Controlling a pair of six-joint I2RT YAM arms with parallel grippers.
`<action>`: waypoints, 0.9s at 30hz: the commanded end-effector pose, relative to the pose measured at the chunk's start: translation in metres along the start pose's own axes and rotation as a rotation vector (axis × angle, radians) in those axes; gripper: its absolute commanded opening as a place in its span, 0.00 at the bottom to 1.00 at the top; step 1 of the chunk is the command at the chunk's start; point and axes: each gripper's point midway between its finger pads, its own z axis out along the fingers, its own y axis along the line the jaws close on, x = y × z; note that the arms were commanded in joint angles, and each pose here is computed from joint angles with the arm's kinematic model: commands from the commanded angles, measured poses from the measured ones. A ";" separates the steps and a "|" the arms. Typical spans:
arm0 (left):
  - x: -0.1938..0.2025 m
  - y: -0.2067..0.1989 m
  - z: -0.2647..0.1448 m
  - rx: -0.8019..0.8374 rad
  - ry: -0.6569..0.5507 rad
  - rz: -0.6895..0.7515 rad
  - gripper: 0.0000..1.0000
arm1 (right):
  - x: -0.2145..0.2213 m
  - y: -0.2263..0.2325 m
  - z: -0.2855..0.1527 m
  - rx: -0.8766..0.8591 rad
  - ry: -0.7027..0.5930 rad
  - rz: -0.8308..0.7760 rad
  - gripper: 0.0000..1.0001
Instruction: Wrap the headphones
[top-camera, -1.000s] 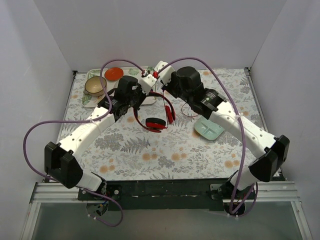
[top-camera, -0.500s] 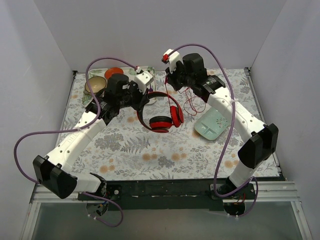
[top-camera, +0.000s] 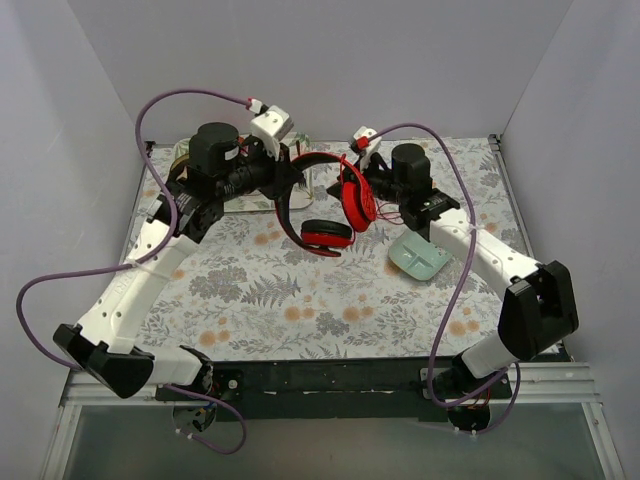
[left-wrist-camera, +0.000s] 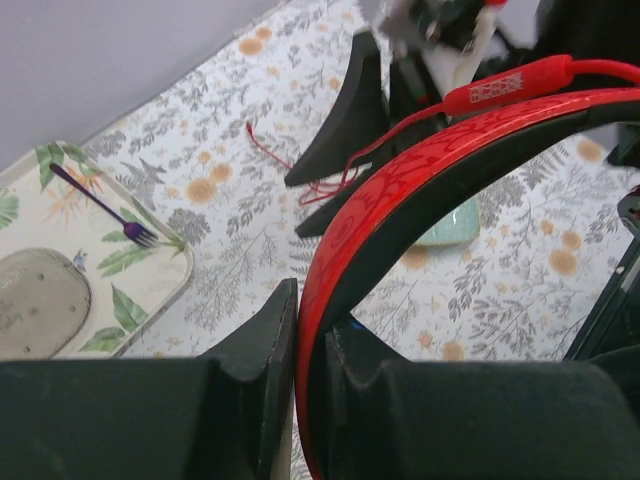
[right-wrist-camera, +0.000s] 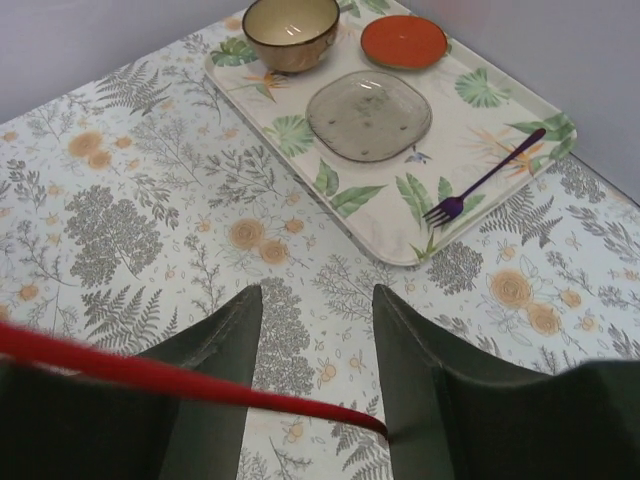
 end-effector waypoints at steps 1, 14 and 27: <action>-0.075 -0.016 -0.043 -0.001 -0.195 -0.018 0.00 | -0.037 0.008 0.006 -0.058 -0.205 0.003 0.58; -0.172 -0.011 -0.087 -0.093 -0.434 -0.072 0.00 | 0.039 -0.018 0.037 0.047 -0.170 0.136 0.72; -0.183 0.030 -0.080 -0.292 -0.506 -0.169 0.00 | 0.132 0.017 0.048 0.001 0.043 0.344 0.30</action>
